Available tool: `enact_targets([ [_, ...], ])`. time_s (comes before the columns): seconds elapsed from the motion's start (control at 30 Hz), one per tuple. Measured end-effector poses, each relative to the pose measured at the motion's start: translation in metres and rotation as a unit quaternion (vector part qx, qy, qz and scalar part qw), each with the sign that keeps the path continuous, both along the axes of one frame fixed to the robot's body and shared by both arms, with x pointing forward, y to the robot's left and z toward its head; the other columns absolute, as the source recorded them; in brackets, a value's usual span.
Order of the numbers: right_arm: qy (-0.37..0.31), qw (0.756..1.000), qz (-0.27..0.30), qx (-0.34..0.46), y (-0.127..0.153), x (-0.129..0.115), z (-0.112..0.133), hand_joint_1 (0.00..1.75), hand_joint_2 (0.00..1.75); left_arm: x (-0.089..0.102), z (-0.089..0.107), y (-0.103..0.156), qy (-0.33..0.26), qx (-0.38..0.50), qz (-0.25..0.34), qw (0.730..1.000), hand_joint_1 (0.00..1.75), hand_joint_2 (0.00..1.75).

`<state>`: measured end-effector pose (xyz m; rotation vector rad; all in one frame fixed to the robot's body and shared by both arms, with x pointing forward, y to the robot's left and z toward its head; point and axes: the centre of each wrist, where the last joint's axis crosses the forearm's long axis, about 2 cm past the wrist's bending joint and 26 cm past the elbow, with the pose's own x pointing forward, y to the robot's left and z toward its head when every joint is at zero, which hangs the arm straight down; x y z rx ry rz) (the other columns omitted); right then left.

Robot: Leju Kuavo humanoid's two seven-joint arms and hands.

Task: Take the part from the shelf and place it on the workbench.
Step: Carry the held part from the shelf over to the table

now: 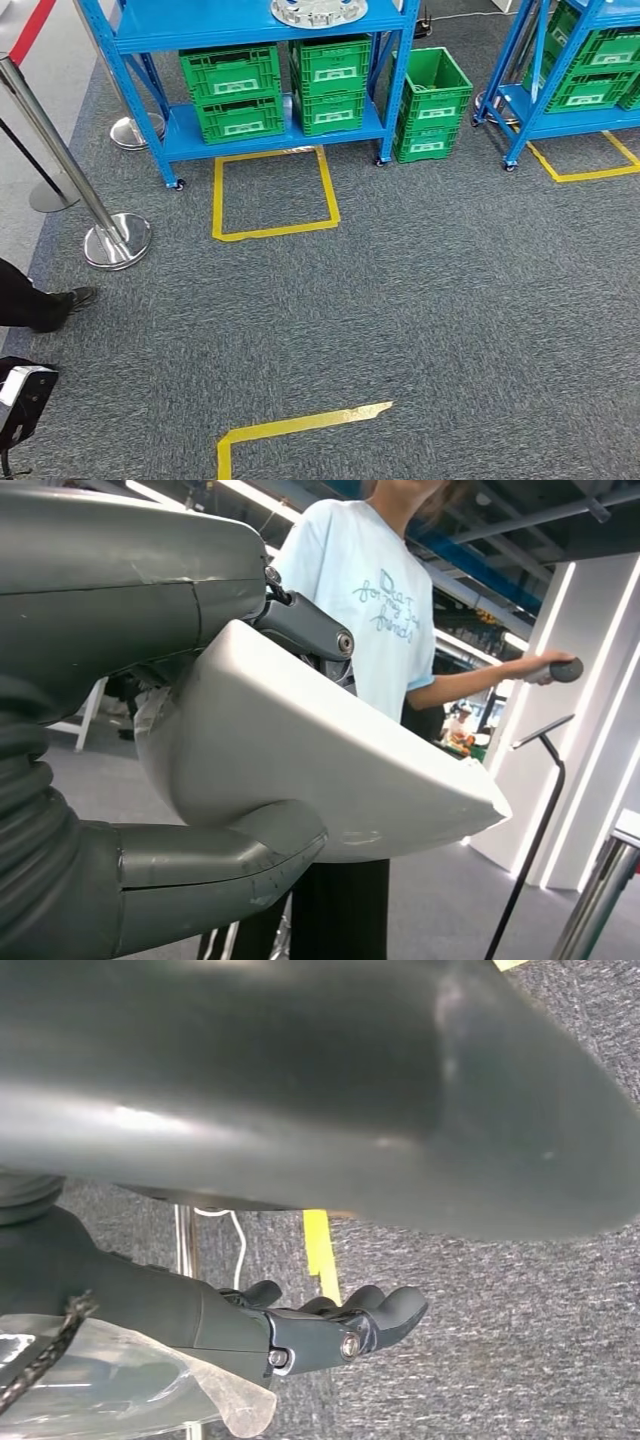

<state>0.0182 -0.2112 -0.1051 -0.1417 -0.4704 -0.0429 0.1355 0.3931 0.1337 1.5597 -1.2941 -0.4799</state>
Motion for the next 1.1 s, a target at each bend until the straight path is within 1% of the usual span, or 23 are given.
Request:
enact_targets([
  [0.33, 0.001, 1.0, 0.0, -0.001, -0.0002, 0.0001, 0.0, 0.0, 0.0, 0.0003, -0.0001, -0.0016, -0.001, -0.003, 0.001, 1.0, 1.47, 1.75],
  [0.67, 0.014, 0.999, 0.007, -0.028, -0.0003, 0.0003, 0.0004, 0.0, 0.0, 0.001, 0.0008, 0.0001, -0.001, -0.005, 0.004, 1.0, 1.47, 1.75],
  [1.1, 0.013, 0.999, 0.012, -0.03, 0.0005, 0.0013, 0.0006, 0.0, 0.0, 0.0008, 0.0014, 0.0008, -0.002, -0.004, 0.006, 1.0, 1.47, 1.75],
])
